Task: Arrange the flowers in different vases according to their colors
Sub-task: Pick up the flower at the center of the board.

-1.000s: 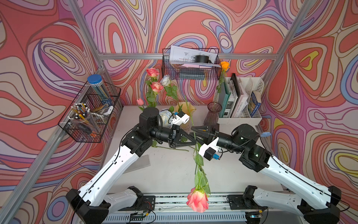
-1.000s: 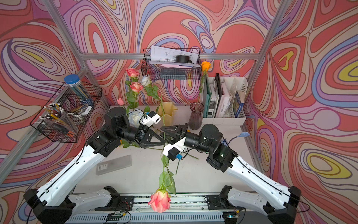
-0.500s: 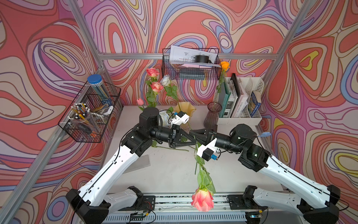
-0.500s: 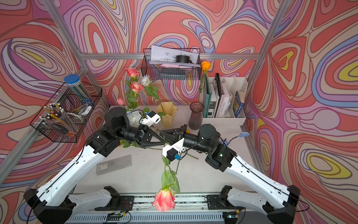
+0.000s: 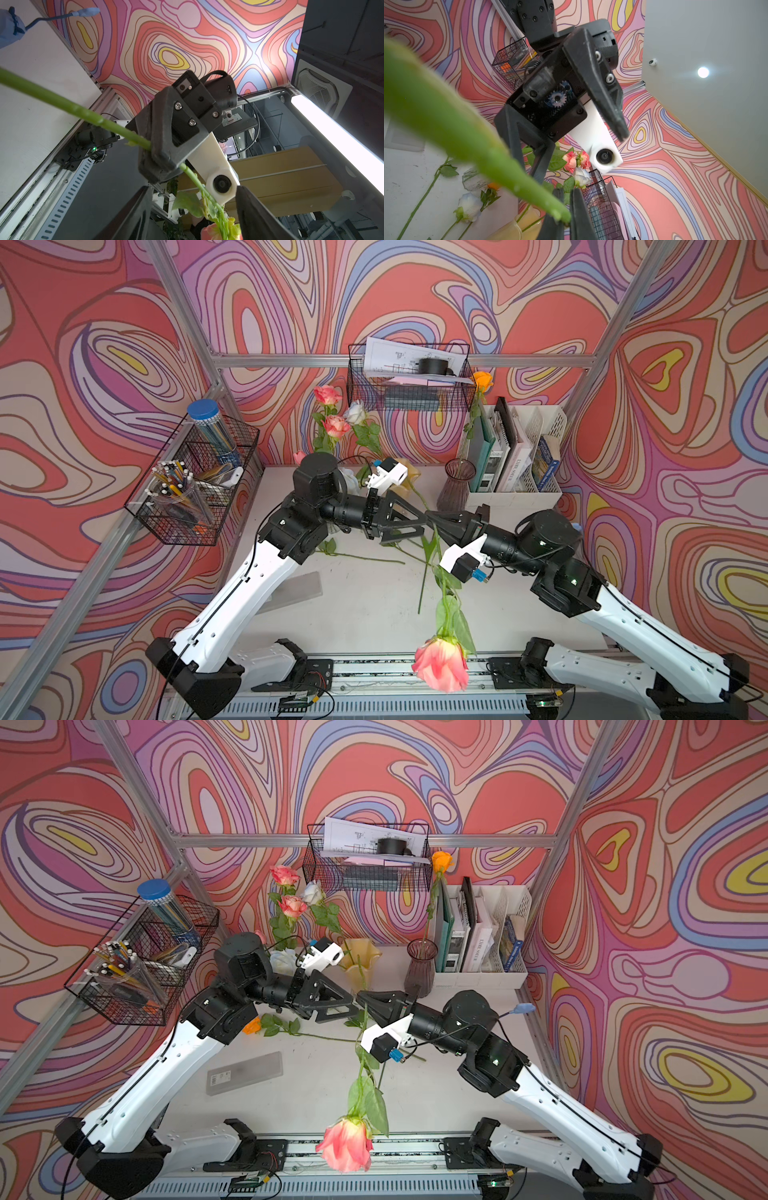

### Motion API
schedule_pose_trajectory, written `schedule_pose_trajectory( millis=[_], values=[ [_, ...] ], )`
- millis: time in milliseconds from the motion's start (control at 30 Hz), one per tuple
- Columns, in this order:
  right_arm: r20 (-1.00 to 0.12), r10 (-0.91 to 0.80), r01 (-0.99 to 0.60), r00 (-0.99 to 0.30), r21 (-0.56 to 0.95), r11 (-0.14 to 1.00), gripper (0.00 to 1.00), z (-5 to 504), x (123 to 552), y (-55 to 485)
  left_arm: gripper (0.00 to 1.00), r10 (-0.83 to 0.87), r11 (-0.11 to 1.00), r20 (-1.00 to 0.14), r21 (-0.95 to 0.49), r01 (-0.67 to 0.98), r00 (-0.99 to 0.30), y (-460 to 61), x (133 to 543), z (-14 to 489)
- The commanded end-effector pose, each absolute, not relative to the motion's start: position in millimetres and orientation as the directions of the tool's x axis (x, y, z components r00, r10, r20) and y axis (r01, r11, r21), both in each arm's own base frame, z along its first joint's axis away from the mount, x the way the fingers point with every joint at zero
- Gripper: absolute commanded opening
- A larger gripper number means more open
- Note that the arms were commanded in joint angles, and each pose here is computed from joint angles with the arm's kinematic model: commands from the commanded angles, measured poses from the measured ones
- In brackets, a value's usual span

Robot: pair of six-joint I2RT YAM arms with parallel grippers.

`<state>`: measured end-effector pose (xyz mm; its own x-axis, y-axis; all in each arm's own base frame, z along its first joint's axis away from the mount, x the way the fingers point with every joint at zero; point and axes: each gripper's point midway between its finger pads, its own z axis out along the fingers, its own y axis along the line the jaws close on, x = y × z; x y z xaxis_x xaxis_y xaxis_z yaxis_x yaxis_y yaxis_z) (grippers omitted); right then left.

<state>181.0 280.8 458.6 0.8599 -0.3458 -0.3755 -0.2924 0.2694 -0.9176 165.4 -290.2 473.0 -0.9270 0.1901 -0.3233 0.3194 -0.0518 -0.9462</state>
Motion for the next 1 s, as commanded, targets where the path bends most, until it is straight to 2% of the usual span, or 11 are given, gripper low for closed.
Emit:
schedule_pose_trajectory(
  millis=[0, 167, 300, 467, 800, 967],
  values=[
    [-0.417, -0.357, -0.313, 0.836, -0.896, 0.314, 0.00, 472.3, 178.0, 268.0, 0.76, 0.052, -0.091, -0.412, -0.909, 0.406, -0.910, -271.9, 191.3, 508.9],
    [-0.463, -0.364, -0.344, 0.808, -0.873, 0.346, 0.00, 482.2, 176.5, 258.0, 0.79, -0.142, -0.093, -0.479, -0.865, 0.493, -0.866, -238.1, 225.9, 558.6],
    [-0.511, -0.353, -0.373, 0.783, -0.842, 0.390, 0.00, 501.4, 175.1, 250.3, 0.81, -0.236, -0.076, -0.574, -0.794, 0.604, -0.784, -219.7, 232.4, 604.0],
    [-0.601, -0.288, -0.427, 0.746, -0.763, 0.485, 0.00, 544.3, 172.5, 240.1, 0.83, -0.301, -0.046, -0.638, -0.733, 0.679, -0.709, -204.0, 235.5, 634.7],
    [-0.798, -0.116, -0.572, 0.591, -0.516, 0.637, 0.00, 622.6, 178.8, 225.2, 0.84, -0.344, 0.006, -0.623, -0.749, 0.662, -0.702, -186.0, 257.8, 620.9],
    [-0.893, -0.062, -0.654, 0.446, -0.372, 0.659, 0.00, 632.9, 200.2, 239.3, 0.84, -0.399, 0.128, -0.646, -0.742, 0.658, -0.651, -158.9, 258.7, 607.8]
  ],
)
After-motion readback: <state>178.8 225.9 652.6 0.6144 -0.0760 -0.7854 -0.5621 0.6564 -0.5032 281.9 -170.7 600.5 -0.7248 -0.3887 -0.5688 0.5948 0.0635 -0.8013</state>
